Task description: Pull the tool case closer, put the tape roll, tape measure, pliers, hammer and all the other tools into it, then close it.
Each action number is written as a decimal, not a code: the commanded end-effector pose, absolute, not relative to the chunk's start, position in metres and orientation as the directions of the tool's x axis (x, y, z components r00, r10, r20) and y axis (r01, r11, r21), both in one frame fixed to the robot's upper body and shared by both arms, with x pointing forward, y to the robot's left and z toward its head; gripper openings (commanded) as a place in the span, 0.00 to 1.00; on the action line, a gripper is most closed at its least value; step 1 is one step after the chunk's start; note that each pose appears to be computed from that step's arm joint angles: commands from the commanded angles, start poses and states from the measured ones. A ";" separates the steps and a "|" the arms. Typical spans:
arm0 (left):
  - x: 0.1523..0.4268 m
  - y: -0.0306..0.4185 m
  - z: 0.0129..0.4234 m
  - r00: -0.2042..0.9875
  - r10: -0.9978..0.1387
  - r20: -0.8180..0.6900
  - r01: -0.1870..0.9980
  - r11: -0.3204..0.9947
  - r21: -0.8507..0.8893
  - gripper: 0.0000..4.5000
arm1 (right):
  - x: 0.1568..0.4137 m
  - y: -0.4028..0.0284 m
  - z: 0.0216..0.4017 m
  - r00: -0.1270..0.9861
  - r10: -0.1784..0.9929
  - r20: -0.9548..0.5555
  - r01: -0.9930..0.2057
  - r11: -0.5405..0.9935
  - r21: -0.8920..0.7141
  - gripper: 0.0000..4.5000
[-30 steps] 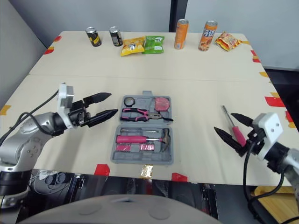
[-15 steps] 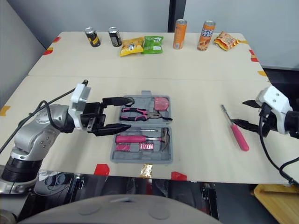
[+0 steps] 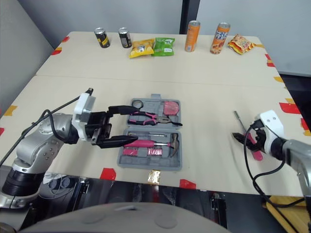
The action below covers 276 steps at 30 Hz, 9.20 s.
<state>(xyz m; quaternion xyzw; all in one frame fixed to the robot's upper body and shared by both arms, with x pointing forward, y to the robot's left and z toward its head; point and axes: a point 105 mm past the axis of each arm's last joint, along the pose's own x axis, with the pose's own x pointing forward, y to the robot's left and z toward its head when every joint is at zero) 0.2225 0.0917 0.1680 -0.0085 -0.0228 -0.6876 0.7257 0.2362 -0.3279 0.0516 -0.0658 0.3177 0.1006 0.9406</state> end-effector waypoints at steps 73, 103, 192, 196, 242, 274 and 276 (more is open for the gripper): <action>0.172 0.110 0.194 0.153 -0.981 0.120 0.979 0.167 0.119 1.00 | 0.277 -0.213 0.076 -0.245 0.130 -0.961 -0.568 -0.823 0.033 0.99; 0.198 0.146 0.181 0.117 -0.993 0.033 0.990 0.119 0.069 1.00 | 0.247 -0.223 0.095 -0.076 0.564 -0.822 -0.959 -0.268 -0.096 0.10; 0.184 0.252 0.135 0.241 -0.964 -0.108 0.969 0.245 -0.021 1.00 | 0.198 -0.047 0.121 0.179 0.658 -0.731 -0.981 0.059 -0.187 0.10; 0.187 0.255 0.134 0.225 -0.965 -0.134 0.973 0.229 -0.020 1.00 | 0.200 -0.039 0.114 0.137 0.598 -0.790 -0.989 0.038 -0.143 0.10; 0.183 0.238 0.131 0.092 -0.981 -0.168 0.994 0.102 -0.046 1.00 | 0.198 -0.004 0.047 0.020 0.590 -0.807 -0.998 0.053 0.014 0.10; 0.184 0.237 0.128 0.101 -0.982 -0.157 0.992 0.112 -0.059 1.00 | 0.182 -0.001 0.098 0.083 0.894 -0.441 -0.992 0.118 0.054 0.61; 0.184 0.237 0.128 0.102 -0.982 -0.157 0.992 0.113 -0.059 1.00 | 0.182 -0.001 0.094 0.091 0.891 -0.445 -0.990 0.131 0.061 0.61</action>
